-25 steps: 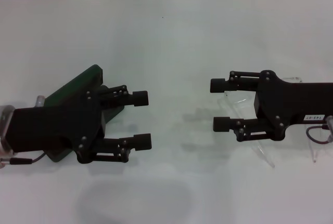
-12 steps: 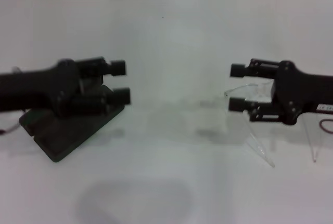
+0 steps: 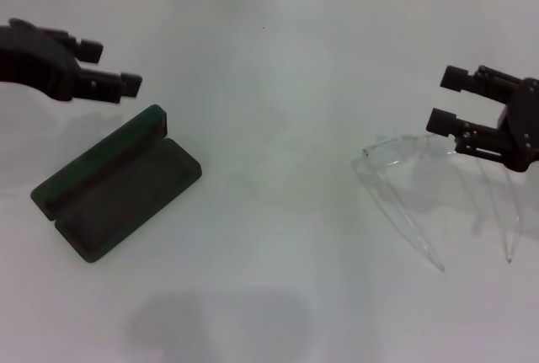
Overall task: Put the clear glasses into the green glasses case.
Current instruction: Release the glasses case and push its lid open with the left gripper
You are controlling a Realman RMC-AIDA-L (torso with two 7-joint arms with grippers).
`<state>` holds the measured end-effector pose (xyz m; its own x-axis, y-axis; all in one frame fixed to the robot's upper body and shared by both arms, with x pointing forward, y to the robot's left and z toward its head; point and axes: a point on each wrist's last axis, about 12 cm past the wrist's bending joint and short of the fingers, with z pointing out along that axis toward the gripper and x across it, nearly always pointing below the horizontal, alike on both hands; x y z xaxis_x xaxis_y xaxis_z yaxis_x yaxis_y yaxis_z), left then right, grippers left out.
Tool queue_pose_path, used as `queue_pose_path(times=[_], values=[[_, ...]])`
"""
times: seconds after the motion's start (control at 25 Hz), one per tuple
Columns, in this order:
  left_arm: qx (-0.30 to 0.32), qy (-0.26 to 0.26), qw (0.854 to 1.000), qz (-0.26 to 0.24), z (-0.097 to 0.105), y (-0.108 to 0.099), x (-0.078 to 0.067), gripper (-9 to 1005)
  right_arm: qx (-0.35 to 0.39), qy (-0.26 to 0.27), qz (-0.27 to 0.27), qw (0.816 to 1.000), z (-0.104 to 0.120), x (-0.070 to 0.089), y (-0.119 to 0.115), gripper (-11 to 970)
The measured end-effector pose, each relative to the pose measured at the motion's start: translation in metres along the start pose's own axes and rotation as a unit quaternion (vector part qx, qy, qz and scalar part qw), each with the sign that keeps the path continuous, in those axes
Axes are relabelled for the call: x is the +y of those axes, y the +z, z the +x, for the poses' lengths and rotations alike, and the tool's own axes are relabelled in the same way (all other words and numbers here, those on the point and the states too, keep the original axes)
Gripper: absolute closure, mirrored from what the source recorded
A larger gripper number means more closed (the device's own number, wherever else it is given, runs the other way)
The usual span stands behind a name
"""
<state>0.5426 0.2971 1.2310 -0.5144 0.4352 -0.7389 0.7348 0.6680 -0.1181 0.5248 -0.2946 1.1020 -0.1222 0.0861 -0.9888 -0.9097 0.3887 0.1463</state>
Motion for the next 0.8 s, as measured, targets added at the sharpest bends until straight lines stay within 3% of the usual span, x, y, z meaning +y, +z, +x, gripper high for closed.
queue_pose_path(times=[0.32, 0.4, 0.64, 0.8], values=[[0.111, -0.014, 0.994, -0.018, 0.004, 0.039, 0.004, 228, -0.007, 0.005, 0.015, 1.0, 0.005, 0.003, -0.007, 222], [0.125, -0.013, 0.992, -0.023, 0.004, 0.043, 0.005, 228, -0.008, 0.001, 0.015, 1.0, 0.005, 0.003, -0.007, 222], [0.162, 0.003, 0.986, -0.048, 0.006, 0.051, 0.008, 374, -0.007, -0.007, 0.015, 1.0, 0.004, 0.002, -0.006, 222], [0.18, 0.008, 0.982, -0.057, 0.009, 0.056, 0.009, 375, -0.007, -0.008, 0.016, 1.0, 0.003, 0.001, -0.007, 222]])
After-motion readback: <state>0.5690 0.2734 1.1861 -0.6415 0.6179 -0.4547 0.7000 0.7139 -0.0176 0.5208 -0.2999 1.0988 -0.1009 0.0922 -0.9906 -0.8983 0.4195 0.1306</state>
